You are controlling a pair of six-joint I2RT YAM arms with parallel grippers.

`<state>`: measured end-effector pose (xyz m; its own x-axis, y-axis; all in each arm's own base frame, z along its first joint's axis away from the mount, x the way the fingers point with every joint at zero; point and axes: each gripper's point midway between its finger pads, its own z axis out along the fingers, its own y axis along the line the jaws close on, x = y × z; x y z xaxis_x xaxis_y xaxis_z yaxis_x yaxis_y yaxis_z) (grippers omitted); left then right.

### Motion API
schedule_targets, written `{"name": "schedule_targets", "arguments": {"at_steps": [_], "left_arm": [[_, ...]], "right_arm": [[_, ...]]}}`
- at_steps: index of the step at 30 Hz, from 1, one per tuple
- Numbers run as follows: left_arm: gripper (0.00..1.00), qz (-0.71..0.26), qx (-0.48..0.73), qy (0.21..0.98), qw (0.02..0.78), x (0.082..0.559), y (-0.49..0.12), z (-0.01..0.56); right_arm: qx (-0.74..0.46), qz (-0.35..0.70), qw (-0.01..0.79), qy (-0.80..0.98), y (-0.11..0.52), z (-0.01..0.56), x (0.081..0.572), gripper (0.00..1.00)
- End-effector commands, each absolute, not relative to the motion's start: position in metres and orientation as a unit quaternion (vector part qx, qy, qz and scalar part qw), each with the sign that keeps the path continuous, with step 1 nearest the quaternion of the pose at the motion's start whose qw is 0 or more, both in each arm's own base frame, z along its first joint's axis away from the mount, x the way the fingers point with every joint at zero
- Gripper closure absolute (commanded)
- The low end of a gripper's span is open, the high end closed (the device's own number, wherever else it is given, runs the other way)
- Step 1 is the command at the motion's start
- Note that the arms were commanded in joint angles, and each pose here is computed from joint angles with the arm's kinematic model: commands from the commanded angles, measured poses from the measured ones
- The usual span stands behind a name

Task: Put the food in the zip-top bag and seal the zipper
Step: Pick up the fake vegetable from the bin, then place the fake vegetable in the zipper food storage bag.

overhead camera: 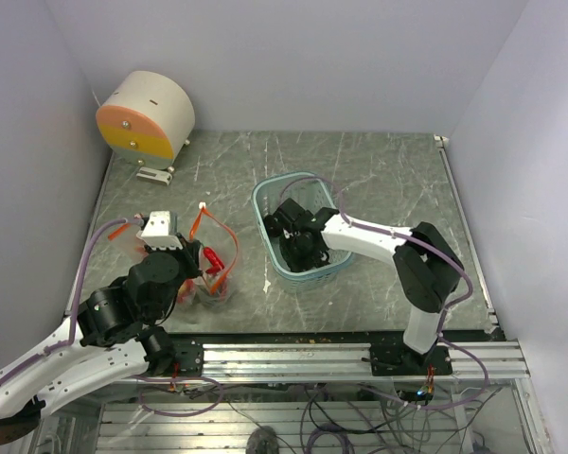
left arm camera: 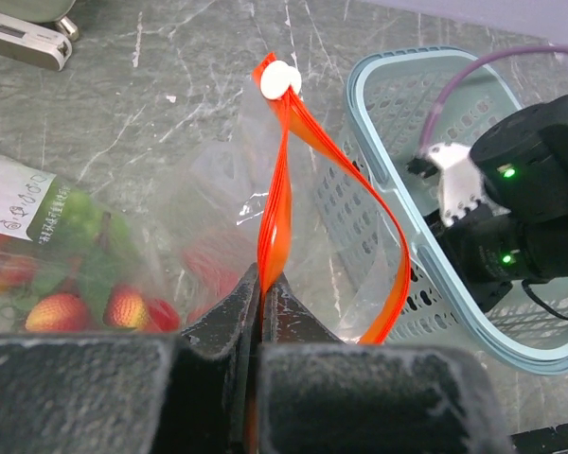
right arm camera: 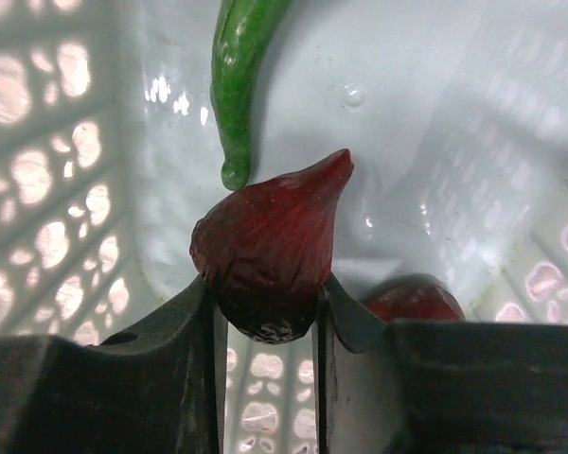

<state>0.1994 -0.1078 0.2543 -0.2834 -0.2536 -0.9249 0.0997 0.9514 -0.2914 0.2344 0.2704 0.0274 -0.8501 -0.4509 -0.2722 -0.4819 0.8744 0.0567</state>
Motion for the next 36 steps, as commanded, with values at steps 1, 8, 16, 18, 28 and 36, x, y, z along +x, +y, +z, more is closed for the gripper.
{"name": "schedule_targets", "arguments": {"at_steps": [1, 8, 16, 18, 28, 36], "left_arm": [[0.93, -0.157, -0.069, 0.776, 0.607, 0.199, -0.102, 0.271], [0.93, -0.160, -0.066, 0.778, 0.604, 0.200, -0.106, 0.268], [0.93, -0.164, -0.065, 0.779, 0.602, 0.203, -0.112, 0.262], [0.93, -0.164, -0.064, 0.780, 0.601, 0.203, -0.114, 0.261], [0.93, -0.181, -0.060, 0.777, 0.599, 0.202, -0.120, 0.266], [0.93, -0.187, -0.063, 0.776, 0.599, 0.199, -0.117, 0.268]], "right_arm": [[-0.229, 0.085, 0.221, 0.944, 0.281, 0.097, 0.263, 0.90], [-0.238, 0.182, 0.337, 0.892, 0.294, 0.206, 0.264, 0.90], [-0.354, 0.409, 0.355, 0.763, 0.383, 0.299, 0.183, 0.91], [-0.375, 0.442, 0.348, 0.737, 0.405, 0.304, 0.163, 0.91], [-0.317, 0.425, 0.370, 0.763, 0.458, 0.261, 0.200, 0.91], [-0.273, 0.325, 0.397, 0.814, 0.469, 0.221, 0.245, 0.71]]}}
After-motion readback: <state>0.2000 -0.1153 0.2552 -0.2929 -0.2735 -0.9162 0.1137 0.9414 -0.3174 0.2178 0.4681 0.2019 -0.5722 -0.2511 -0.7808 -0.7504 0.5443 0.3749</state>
